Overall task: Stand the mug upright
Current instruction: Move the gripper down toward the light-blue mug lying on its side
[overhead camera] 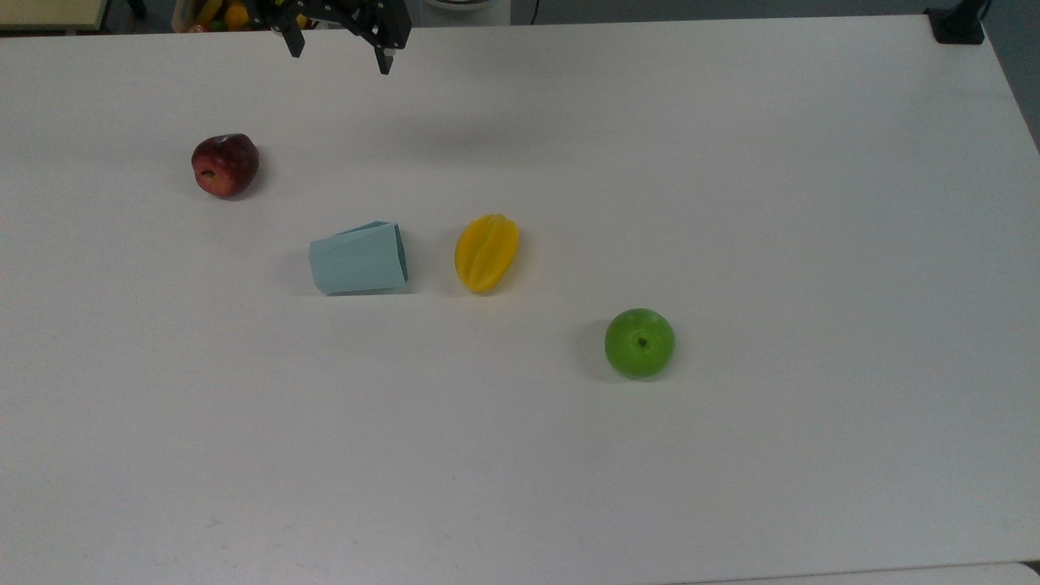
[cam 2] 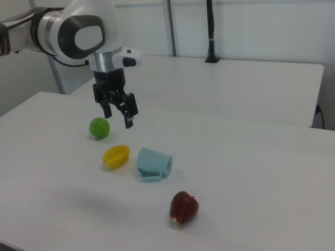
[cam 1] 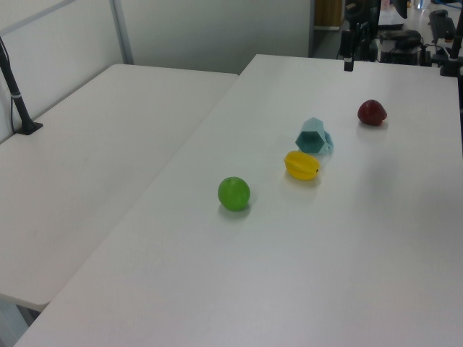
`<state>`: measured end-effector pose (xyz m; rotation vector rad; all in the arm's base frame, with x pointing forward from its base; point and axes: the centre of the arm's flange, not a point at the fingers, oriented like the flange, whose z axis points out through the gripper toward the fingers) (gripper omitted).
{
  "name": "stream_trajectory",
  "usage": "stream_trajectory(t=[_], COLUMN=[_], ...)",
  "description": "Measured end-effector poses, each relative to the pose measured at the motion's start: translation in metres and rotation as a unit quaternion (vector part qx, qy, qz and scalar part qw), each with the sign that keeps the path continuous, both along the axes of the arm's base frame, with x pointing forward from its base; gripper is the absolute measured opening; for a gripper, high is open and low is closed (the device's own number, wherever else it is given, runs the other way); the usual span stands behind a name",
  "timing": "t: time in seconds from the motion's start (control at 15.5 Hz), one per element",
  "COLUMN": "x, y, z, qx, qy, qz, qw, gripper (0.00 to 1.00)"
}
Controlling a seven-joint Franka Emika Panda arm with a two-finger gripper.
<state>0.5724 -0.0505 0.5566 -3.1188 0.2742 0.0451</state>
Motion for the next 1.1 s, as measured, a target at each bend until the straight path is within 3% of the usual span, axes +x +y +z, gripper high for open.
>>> stream_trajectory(t=[0.84,0.97,1.1], x=[0.018,0.024,0.036], y=[0.002,0.012,0.031], z=[-0.022,-0.027,-0.037], qx=[-0.008,-0.027,-0.074], qy=[0.016,0.008,-0.003], qz=[0.005,0.020,0.054], qw=[0.9998,0.9994,0.9958], gripper=[1.00,1.00,1.00])
